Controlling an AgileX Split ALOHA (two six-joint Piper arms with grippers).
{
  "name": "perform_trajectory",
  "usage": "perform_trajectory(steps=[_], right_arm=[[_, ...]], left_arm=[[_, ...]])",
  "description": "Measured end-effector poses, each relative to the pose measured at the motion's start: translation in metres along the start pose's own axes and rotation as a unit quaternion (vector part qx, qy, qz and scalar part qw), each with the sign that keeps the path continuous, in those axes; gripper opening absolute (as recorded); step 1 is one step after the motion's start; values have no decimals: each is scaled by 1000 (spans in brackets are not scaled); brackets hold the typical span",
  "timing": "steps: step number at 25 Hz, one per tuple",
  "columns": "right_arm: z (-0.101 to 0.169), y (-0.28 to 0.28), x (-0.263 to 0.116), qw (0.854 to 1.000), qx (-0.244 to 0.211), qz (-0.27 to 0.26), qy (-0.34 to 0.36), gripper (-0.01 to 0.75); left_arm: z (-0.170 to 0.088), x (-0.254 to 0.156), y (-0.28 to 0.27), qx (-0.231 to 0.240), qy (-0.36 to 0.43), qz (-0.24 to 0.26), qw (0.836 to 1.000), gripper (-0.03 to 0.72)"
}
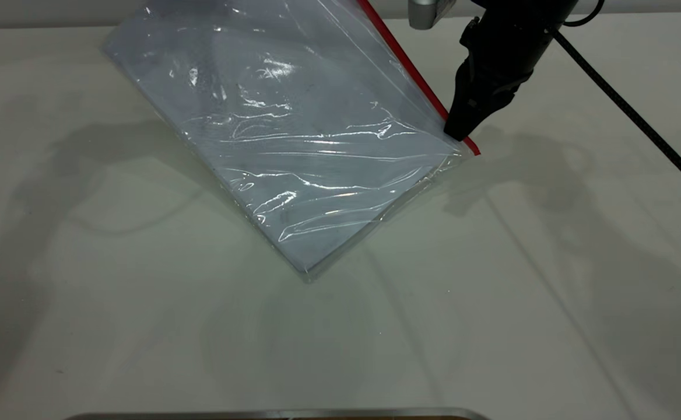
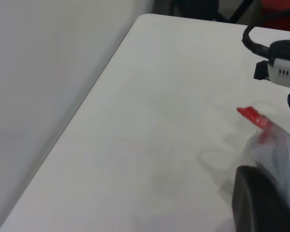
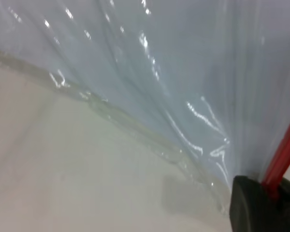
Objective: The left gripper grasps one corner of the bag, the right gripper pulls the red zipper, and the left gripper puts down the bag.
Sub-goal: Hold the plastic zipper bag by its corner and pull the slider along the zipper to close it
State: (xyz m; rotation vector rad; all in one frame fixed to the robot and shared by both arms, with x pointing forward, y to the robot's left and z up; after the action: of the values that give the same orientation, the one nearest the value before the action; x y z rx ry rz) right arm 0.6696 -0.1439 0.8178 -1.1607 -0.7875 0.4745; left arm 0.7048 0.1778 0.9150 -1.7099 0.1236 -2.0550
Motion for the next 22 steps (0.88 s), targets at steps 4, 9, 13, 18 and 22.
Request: perform_trajectory(steps=[4, 9, 13, 18, 22], right_arm=[[0, 0, -1, 1000, 1, 7, -4, 37], [-1, 0, -1, 1000, -4, 4, 13, 40], [-6, -7, 9, 998, -15, -11, 65, 58], [-9, -37, 37, 996, -11, -45, 73, 83], [-3, -80, 68, 992, -3, -106, 67, 103]], left_arm=[[0, 1, 0, 0, 1, 0, 1000, 55], [0, 2, -1, 1, -9, -1, 1000, 55], [2, 1, -1, 7, -40, 2, 999, 55], [-2, -18, 0, 32, -88, 13, 995, 55], [-18, -46, 5, 35, -135, 43, 989, 55]])
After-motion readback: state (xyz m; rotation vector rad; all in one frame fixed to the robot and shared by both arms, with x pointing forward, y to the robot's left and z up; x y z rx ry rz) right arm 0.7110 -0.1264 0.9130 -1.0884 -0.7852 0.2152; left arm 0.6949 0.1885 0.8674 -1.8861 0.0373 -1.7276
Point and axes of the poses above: a point on each arm's last joint axis where the gripper is mounted, y pointing out along that axis toward the gripper, z along the wrist's bending axis when the last joint is at zero, x = y × z, the point moved 1 cm from there along y, pointing out along that axis toward the gripper, and after that the axes turned 12 degrees about y, right-handed, at the moved point
